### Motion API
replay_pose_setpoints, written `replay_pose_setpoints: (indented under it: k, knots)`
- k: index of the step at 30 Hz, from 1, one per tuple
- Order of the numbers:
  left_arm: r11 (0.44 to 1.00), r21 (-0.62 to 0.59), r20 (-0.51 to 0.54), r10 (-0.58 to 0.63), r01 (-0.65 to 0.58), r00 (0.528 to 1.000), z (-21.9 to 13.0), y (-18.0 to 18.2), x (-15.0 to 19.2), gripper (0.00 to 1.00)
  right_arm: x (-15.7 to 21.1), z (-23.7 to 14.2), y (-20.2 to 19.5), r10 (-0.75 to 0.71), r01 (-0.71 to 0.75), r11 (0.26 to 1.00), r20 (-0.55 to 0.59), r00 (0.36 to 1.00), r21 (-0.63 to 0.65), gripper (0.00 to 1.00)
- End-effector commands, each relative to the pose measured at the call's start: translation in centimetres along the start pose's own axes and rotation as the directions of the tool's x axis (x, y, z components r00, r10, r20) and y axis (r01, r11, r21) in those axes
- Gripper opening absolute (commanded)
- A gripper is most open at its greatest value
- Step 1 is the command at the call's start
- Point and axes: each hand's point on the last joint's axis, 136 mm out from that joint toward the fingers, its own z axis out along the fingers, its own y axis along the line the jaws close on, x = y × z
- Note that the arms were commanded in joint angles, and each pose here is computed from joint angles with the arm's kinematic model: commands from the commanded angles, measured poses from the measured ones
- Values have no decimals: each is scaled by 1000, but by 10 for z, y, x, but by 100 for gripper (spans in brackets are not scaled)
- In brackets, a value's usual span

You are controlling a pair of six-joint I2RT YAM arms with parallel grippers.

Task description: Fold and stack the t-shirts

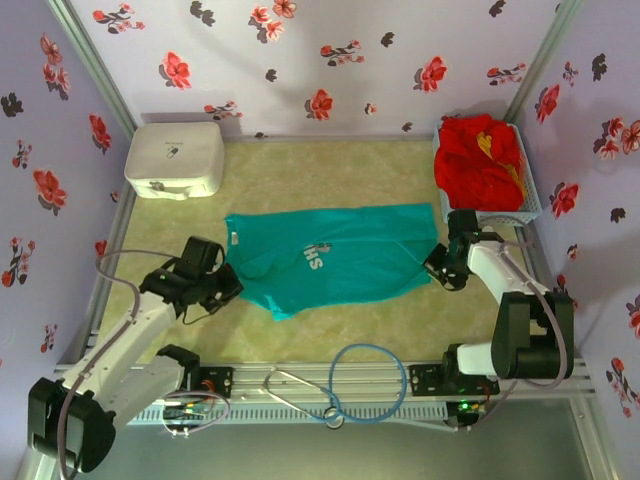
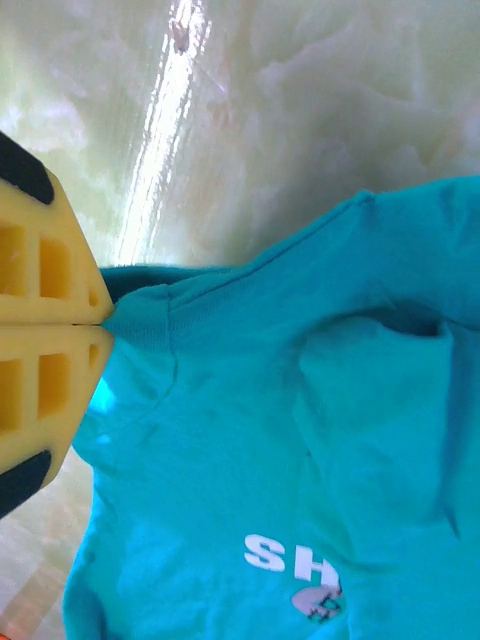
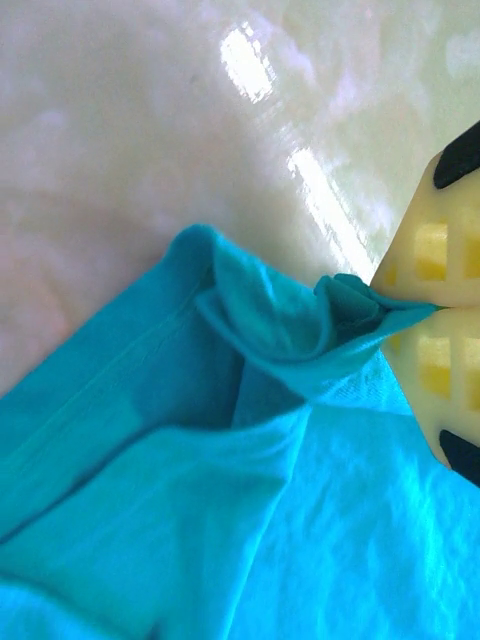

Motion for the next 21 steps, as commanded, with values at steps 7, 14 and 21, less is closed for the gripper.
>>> replay_pose_setpoints:
  k: [7, 14, 21]
  knots:
    - [998, 2, -1, 58, -58, 998, -15, -22, -33, 0, -28, -11, 27, -17, 17, 999, -9, 1000, -49, 0]
    - [997, 25, 7, 70, -70, 998, -8, -35, -68, 0, -53, -4, 41, -17, 17, 998, 3, 1000, -54, 0]
    - [996, 14, 2, 89, -89, 996, 5, -43, -99, 0, -78, 10, 45, -7, 8, 999, 40, 999, -39, 0]
